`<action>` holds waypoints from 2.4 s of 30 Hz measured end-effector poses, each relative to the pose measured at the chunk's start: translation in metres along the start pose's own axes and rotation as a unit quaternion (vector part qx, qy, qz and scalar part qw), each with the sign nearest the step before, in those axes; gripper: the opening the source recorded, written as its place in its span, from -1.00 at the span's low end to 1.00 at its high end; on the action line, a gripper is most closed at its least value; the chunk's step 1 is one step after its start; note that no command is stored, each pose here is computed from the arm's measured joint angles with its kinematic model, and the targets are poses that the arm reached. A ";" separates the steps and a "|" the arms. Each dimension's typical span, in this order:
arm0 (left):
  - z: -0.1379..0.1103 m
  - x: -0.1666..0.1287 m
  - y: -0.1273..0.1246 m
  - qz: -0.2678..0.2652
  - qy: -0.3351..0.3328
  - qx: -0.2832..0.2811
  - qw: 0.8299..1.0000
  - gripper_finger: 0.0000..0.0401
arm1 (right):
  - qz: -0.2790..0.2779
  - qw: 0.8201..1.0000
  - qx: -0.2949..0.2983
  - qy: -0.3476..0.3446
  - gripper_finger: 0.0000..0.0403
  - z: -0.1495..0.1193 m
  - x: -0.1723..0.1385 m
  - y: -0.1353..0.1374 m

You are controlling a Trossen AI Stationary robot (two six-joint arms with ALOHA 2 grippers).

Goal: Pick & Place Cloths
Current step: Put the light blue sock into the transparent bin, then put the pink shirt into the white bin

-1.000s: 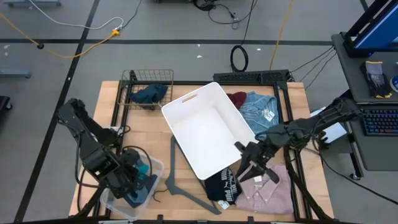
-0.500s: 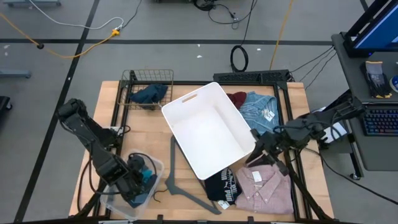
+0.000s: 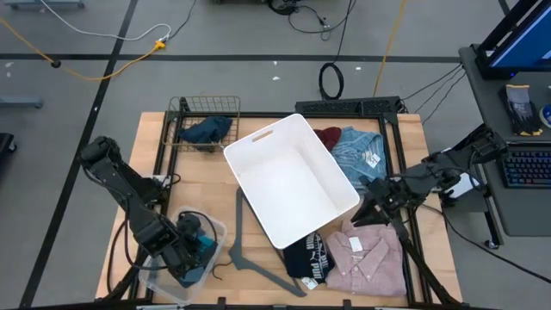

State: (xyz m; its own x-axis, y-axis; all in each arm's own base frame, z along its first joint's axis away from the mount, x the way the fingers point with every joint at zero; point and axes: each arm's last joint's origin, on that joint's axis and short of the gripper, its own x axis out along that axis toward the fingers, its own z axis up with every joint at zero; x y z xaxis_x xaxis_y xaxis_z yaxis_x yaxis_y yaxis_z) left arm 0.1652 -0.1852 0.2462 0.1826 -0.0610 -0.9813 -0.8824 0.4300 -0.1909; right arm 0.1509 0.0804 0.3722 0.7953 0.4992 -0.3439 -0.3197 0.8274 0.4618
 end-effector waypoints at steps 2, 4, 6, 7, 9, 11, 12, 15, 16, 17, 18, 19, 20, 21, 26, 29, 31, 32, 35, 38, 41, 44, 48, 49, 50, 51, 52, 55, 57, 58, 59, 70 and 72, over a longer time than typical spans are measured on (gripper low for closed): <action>0.000 0.000 0.000 0.000 0.000 0.003 1.000 -0.19 | -0.004 1.000 0.001 0.009 -0.75 -0.002 0.000 -0.001; 0.000 -0.001 0.000 0.001 0.006 0.005 1.000 -0.07 | -0.006 1.000 0.001 0.013 -0.75 -0.002 0.001 -0.001; 0.000 -0.002 0.001 -0.003 0.014 0.017 1.000 0.02 | -0.006 1.000 0.001 0.015 -0.75 -0.002 0.002 -0.001; 0.000 -0.004 0.001 -0.007 0.017 0.019 1.000 0.06 | -0.006 1.000 0.001 0.015 -0.75 -0.002 0.002 -0.001; 0.001 -0.008 0.002 -0.018 0.021 0.020 0.999 0.12 | -0.006 1.000 0.001 0.015 -0.75 -0.002 0.002 -0.001; 0.002 -0.013 0.003 -0.031 0.023 0.018 0.999 0.15 | -0.006 1.000 -0.003 0.015 -0.75 -0.002 0.003 -0.001; 0.003 -0.016 0.004 -0.038 0.024 0.016 0.999 0.15 | -0.006 1.000 -0.006 0.015 -0.75 -0.002 0.002 -0.001; 0.007 -0.026 0.008 -0.063 0.016 0.006 0.998 0.16 | -0.006 1.000 -0.012 0.015 -0.75 -0.002 0.002 -0.001; 0.008 -0.029 0.009 -0.074 0.010 0.004 0.997 0.16 | -0.006 1.000 -0.012 0.015 -0.75 -0.002 0.002 -0.001; 0.010 -0.033 0.011 -0.085 0.003 0.003 0.996 0.16 | -0.006 1.000 -0.012 0.016 -0.75 -0.002 0.002 -0.001; 0.011 -0.036 0.012 -0.097 -0.004 0.000 0.995 0.16 | -0.006 1.000 -0.012 0.016 -0.75 -0.002 0.002 -0.001; 0.013 -0.039 0.013 -0.108 -0.012 -0.002 0.994 0.16 | -0.005 1.000 -0.012 0.016 -0.75 -0.003 0.003 -0.001; 0.014 -0.042 0.014 -0.119 -0.021 -0.004 0.993 0.16 | -0.003 1.000 -0.013 0.017 -0.75 -0.003 0.003 0.000; 0.016 -0.045 0.015 -0.131 -0.030 -0.005 0.991 0.16 | -0.001 1.000 -0.014 0.018 -0.75 -0.003 0.003 0.000; 0.022 -0.060 0.015 -0.208 -0.086 0.024 0.974 0.16 | 0.012 0.999 0.002 0.032 -0.75 -0.007 0.003 0.006; 0.026 -0.070 0.016 -0.246 -0.125 0.051 0.960 0.16 | 0.015 0.998 0.024 0.051 -0.75 -0.012 0.003 0.009; 0.029 -0.076 0.018 -0.262 -0.151 0.061 0.951 0.16 | 0.017 0.997 0.039 0.061 -0.75 -0.015 0.003 0.011; 0.031 -0.078 0.020 -0.268 -0.164 0.063 0.947 0.16 | 0.018 0.997 0.046 0.066 -0.75 -0.016 0.003 0.012; 0.035 -0.086 0.025 -0.281 -0.198 0.074 0.936 0.16 | 0.024 0.995 0.059 0.074 -0.75 -0.019 0.004 0.015; 0.039 -0.092 0.029 -0.289 -0.224 0.089 0.927 0.16 | 0.027 0.993 0.073 0.089 -0.75 -0.022 0.007 0.019; 0.042 -0.097 0.032 -0.293 -0.250 0.106 0.917 0.16 | 0.018 0.988 0.093 0.122 -0.75 -0.029 0.012 0.021; 0.044 -0.101 0.034 -0.296 -0.281 0.131 0.903 0.16 | 0.010 0.981 0.118 0.154 -0.77 -0.037 0.020 0.025; 0.045 -0.111 0.031 -0.307 -0.341 0.188 0.869 0.16 | 0.007 0.972 0.137 0.189 -0.85 -0.047 0.031 0.034; 0.045 -0.114 0.029 -0.309 -0.360 0.206 0.856 0.16 | 0.006 0.970 0.140 0.196 -0.88 -0.050 0.033 0.036; 0.046 -0.118 0.027 -0.310 -0.380 0.222 0.843 0.16 | 0.004 0.968 0.143 0.204 -0.91 -0.052 0.035 0.038; 0.046 -0.121 0.026 -0.308 -0.401 0.238 0.829 0.16 | 0.002 0.967 0.147 0.210 -0.94 -0.054 0.038 0.039; 0.046 -0.125 0.025 -0.308 -0.418 0.251 0.817 0.16 | 0.000 0.965 0.150 0.215 -0.97 -0.056 0.040 0.041; 0.048 -0.135 0.025 -0.306 -0.458 0.275 0.788 0.16 | -0.019 0.962 0.151 0.227 -0.99 -0.064 0.047 0.045; 0.049 -0.140 0.026 -0.305 -0.472 0.282 0.777 0.16 | -0.039 0.960 0.148 0.233 -0.99 -0.070 0.050 0.047; 0.050 -0.141 0.027 -0.306 -0.475 0.283 0.775 0.16 | -0.050 0.959 0.147 0.237 -0.99 -0.073 0.052 0.047; 0.051 -0.143 0.029 -0.308 -0.476 0.282 0.774 0.16 | -0.061 0.957 0.147 0.242 -1.00 -0.076 0.053 0.048; 0.053 -0.147 0.033 -0.315 -0.478 0.274 0.773 0.16 | -0.164 0.911 0.191 0.328 -1.00 -0.110 0.061 0.053; 0.053 -0.147 0.033 -0.315 -0.478 0.274 0.773 0.16 | -0.181 0.902 0.203 0.335 -1.00 -0.115 0.065 0.054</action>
State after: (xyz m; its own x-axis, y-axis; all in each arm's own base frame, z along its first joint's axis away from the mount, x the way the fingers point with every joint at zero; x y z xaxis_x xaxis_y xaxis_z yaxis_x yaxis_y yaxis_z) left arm 0.1319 -0.1139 0.3855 0.9689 0.1677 -0.1819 -0.2205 0.9187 -0.3278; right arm 0.1255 0.1872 0.2805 0.2773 0.3704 -0.8865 0.2220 0.8730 0.4342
